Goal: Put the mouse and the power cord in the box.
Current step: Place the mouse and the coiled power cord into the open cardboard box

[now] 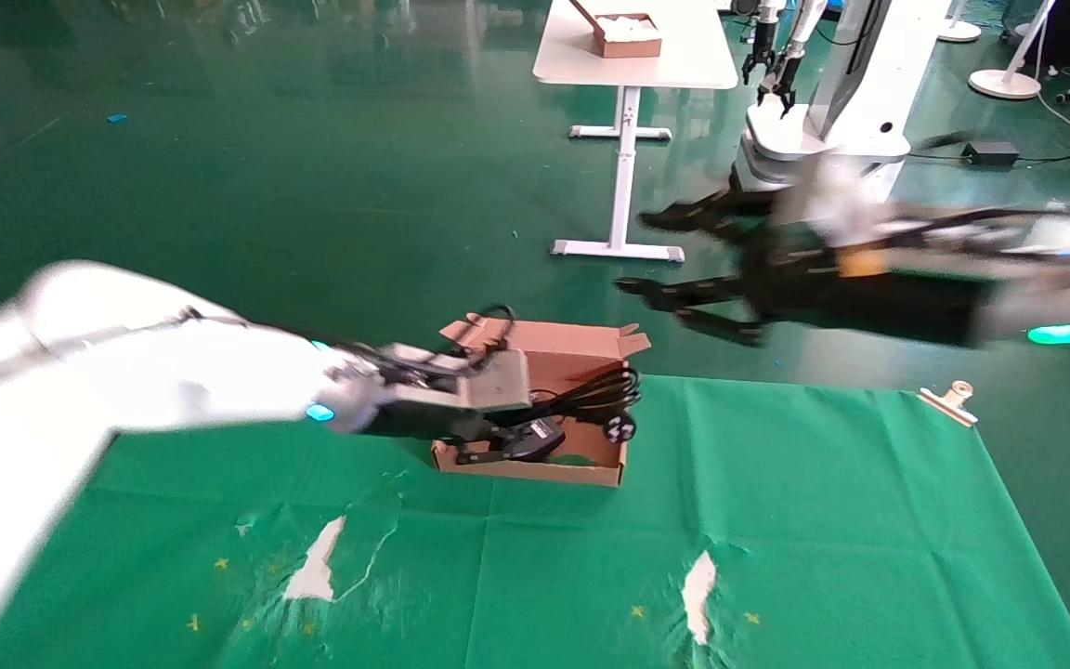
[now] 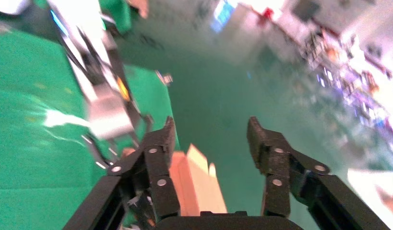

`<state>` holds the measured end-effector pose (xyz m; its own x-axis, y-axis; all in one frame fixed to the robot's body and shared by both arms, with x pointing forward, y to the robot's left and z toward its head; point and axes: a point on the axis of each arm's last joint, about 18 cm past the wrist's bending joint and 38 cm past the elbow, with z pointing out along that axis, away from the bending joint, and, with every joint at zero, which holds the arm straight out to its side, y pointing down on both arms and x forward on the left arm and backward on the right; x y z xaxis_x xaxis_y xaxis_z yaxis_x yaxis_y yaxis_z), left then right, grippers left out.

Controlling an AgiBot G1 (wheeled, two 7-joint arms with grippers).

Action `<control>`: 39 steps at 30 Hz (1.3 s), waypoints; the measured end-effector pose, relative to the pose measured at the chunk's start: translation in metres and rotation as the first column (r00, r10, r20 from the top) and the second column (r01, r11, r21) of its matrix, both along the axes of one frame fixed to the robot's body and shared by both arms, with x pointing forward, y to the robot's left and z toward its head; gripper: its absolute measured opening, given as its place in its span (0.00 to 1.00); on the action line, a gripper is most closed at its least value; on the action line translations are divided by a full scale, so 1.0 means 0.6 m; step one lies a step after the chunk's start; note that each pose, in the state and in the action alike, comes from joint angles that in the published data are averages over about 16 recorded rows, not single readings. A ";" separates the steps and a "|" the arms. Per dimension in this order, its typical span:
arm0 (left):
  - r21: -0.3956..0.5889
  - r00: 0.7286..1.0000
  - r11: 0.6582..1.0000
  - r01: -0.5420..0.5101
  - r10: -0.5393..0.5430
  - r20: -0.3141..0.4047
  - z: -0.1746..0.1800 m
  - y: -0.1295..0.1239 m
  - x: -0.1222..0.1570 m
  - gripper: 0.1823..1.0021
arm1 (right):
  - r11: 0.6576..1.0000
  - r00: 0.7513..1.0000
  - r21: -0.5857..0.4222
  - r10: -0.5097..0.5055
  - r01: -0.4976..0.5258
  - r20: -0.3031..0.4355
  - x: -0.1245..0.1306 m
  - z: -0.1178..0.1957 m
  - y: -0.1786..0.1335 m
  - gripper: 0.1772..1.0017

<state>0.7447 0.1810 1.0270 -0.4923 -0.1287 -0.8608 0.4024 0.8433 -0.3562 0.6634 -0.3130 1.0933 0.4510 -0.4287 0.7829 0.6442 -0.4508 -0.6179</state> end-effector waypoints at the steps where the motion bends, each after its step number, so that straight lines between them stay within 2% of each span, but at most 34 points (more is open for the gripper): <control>1: 0.002 1.000 1.000 -0.002 0.002 0.005 -0.007 -0.006 0.003 0.12 | 1.000 1.000 0.003 0.014 -0.014 0.011 -0.014 0.009 -0.012 0.38; 9: -0.022 0.998 0.999 -0.042 0.043 0.042 -0.025 -0.036 0.017 0.12 | 0.997 0.997 0.034 0.061 -0.063 0.049 -0.090 0.044 -0.084 0.59; 14: -0.034 0.997 0.997 -0.064 0.066 0.047 -0.017 -0.041 0.018 0.12 | 0.996 0.996 0.049 0.073 -0.076 0.049 -0.109 0.046 -0.101 0.73; 20: -0.047 0.997 0.997 -0.069 0.071 0.044 -0.016 -0.042 0.017 0.15 | 0.995 0.996 0.050 0.080 -0.082 0.049 -0.115 0.046 -0.105 0.85; 25: -0.083 0.998 0.995 -0.054 0.056 0.019 -0.023 -0.036 0.012 0.19 | 0.995 0.996 0.056 0.077 -0.080 0.044 -0.113 0.042 -0.105 0.93; 31: -0.171 0.999 0.985 -0.020 0.013 -0.038 -0.041 -0.023 -0.004 0.28 | 0.994 0.996 0.067 0.087 -0.089 0.030 -0.115 0.030 -0.103 0.98; 39: -0.325 0.990 0.945 0.038 -0.080 -0.119 -0.066 0.006 -0.043 0.46 | 0.989 0.993 0.085 0.121 -0.120 -0.003 -0.128 0.004 -0.098 1.00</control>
